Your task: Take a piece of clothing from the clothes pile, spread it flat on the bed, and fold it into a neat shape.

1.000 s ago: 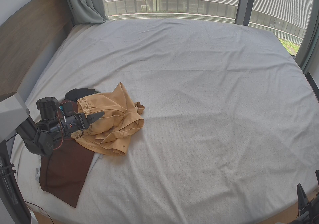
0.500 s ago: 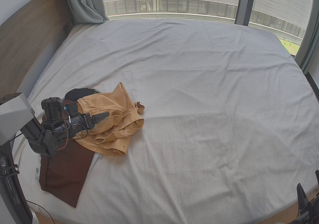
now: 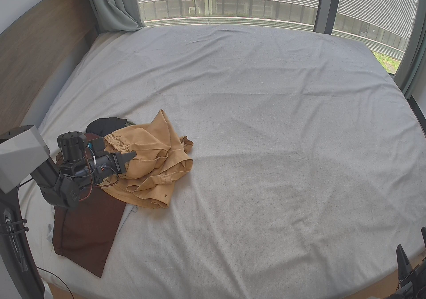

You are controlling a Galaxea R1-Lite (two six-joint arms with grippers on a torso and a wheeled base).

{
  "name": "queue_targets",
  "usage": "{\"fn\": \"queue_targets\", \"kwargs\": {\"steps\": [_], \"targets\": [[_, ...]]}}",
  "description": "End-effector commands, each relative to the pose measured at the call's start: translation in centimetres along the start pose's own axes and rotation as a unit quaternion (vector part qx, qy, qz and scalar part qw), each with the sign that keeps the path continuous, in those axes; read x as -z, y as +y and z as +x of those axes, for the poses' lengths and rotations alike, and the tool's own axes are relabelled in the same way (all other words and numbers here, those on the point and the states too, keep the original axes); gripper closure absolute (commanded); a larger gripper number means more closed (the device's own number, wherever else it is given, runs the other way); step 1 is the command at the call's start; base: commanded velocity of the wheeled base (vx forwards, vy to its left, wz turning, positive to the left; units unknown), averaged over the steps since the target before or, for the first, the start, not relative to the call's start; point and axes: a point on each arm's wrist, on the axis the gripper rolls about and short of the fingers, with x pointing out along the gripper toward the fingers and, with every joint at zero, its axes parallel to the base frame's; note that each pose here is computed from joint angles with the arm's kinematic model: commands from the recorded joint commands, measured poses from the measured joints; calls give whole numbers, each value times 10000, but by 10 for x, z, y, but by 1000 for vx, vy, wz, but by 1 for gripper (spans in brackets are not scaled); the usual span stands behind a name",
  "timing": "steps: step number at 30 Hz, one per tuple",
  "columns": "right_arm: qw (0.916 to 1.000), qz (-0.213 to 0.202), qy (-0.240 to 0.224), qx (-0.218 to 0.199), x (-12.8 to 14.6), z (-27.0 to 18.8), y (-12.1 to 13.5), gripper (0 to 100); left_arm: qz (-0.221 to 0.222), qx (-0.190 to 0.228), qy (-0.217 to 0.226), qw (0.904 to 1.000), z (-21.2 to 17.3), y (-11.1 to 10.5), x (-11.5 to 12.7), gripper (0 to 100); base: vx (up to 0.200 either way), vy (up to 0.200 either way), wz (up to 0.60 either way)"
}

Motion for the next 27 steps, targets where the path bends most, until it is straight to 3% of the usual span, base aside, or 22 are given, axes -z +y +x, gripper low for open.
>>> {"fn": "queue_targets", "kwargs": {"steps": [1,11,27], "targets": [[10000,6,-1,-3,5,0,0,0,-104,0,23,9999,-3,-1,1,100,0,0,0],[10000,14,-1,5,5,0,0,0,-885,273,-348,9951,-42,-31,-26,100,0,0,0],[10000,22,-1,5,5,0,0,0,-786,484,-461,9947,-60,-50,-14,100,0,0,0]]}}
